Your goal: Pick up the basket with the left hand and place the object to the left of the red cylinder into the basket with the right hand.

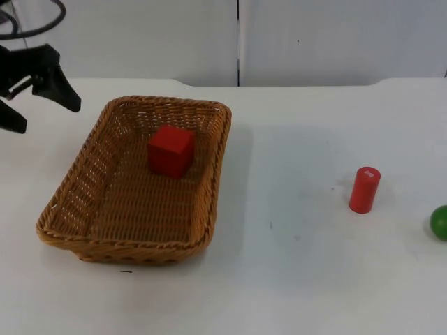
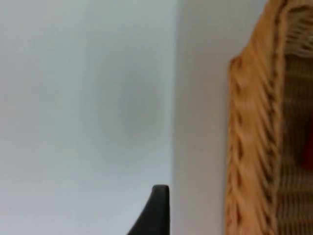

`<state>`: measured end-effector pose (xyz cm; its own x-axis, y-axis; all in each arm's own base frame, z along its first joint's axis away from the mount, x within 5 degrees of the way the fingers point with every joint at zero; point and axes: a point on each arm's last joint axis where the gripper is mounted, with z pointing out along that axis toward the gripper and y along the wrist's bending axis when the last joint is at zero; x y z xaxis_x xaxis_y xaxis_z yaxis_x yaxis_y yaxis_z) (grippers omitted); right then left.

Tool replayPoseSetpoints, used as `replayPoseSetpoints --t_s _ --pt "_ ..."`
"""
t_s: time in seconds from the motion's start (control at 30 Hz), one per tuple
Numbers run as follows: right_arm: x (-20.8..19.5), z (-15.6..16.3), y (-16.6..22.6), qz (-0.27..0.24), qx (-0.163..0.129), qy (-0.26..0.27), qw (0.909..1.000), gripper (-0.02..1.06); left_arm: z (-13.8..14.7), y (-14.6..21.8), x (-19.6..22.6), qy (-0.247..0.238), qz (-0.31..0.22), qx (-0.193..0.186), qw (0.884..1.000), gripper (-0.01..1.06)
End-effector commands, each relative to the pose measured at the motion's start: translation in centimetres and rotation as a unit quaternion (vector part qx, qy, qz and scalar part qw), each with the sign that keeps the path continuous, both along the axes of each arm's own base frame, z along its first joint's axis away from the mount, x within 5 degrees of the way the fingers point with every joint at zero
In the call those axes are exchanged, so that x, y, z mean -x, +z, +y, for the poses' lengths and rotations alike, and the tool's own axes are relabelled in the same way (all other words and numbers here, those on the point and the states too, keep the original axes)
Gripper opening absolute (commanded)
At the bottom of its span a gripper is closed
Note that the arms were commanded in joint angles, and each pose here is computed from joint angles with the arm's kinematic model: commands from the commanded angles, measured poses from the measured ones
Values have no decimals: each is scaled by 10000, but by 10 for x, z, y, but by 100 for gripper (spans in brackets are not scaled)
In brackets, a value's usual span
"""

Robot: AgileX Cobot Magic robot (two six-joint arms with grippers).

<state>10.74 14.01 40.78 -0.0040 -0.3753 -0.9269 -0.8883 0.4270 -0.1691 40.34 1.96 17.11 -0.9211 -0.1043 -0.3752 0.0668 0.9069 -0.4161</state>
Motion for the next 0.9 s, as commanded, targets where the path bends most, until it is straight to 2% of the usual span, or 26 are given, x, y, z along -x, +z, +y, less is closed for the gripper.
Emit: replayPoseSetpoints --t_s 0.0,0.2,0.5,0.67,0.87 --pt "1 -2 1 -24 -24 -18 10000 105 -3 10 6 -221 89 4 9997 84" --pt "0 -2 2 -47 -52 -36 10000 105 -6 20 15 -460 291 81 9985 84" --pt "0 -2 3 -86 -100 -67 9999 105 -13 20 36 -826 1125 475 9891 84" --pt "-1 -2 3 -90 -105 -70 9999 105 -14 23 53 -778 1129 379 9898 84" --pt "-1 -2 4 -122 -143 -95 9998 105 -16 34 80 -573 879 219 9942 84"
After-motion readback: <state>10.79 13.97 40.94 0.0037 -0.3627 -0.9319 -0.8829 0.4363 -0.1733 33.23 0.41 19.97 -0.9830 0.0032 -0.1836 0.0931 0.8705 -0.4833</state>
